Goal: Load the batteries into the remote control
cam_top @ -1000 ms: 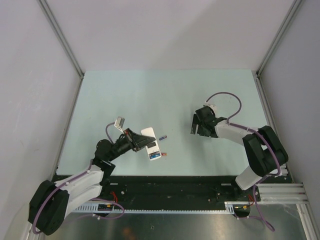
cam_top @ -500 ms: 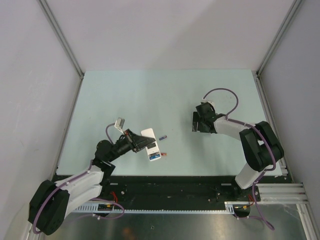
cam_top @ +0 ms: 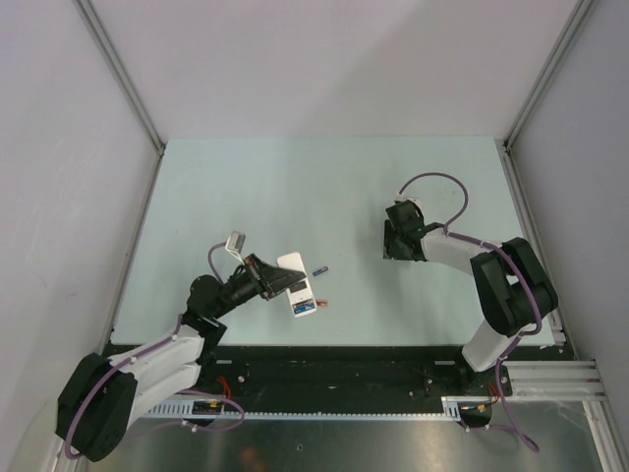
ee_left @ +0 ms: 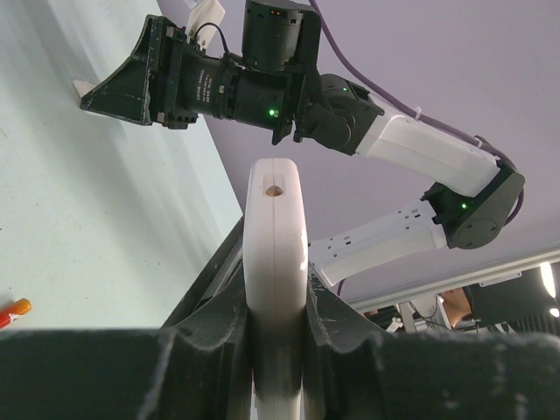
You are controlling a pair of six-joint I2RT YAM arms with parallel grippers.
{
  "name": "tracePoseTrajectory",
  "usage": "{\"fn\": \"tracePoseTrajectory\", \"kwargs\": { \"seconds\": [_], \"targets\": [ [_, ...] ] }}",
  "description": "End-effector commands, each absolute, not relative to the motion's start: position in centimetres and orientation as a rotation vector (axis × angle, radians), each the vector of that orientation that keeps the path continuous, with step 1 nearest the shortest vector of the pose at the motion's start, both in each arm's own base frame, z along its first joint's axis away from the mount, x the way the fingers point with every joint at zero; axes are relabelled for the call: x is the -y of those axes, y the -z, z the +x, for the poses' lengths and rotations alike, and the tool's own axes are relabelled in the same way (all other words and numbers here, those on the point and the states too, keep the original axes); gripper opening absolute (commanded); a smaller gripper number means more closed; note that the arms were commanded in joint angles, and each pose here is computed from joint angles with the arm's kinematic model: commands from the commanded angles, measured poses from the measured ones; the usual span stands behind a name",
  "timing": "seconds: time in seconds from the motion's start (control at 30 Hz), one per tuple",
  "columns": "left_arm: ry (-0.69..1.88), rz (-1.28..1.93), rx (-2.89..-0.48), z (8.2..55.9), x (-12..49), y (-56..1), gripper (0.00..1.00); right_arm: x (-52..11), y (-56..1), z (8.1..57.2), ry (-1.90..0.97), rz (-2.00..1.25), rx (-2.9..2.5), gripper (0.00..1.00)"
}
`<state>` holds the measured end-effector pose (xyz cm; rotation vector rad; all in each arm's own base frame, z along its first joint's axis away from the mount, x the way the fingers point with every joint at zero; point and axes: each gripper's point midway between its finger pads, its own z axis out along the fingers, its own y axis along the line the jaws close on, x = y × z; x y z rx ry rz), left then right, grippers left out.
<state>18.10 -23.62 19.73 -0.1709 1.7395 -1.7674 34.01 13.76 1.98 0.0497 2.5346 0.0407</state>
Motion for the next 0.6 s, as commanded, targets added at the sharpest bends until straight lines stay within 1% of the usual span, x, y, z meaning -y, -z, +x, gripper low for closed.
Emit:
{"fn": "tracePoseTrajectory", "kwargs": {
  "seconds": [0.0, 0.07, 0.13, 0.37, 0.57],
  "targets": [
    [1.767, -0.131, -1.685, 18.2, 23.5, -20.8, 0.00, -14.0, -1.7, 33.7, -0.054, 0.063, -2.567, 0.48],
    [1.768, -0.132, -1.689, 18.2, 23.5, -20.7, 0.00, -14.2, -1.9, 33.7, -0.067, 0.068, -2.564, 0.43],
    [1.767, -0.133, -1.690, 18.2, 23.5, -20.7, 0.00, -14.4, -2.0, 33.5, -0.076, 0.076, -2.565, 0.41],
    [1.762, -0.160, -1.695, 18.8, 23.6, -20.8, 0.00, -15.5, -5.5, 32.6, -0.140, 0.056, -2.513, 0.40],
    [1.751, -0.192, -1.707, 20.1, 24.1, -21.0, 0.00, -17.6, -11.0, 29.5, -0.238, -0.037, -2.432, 0.39]
  ]
}}
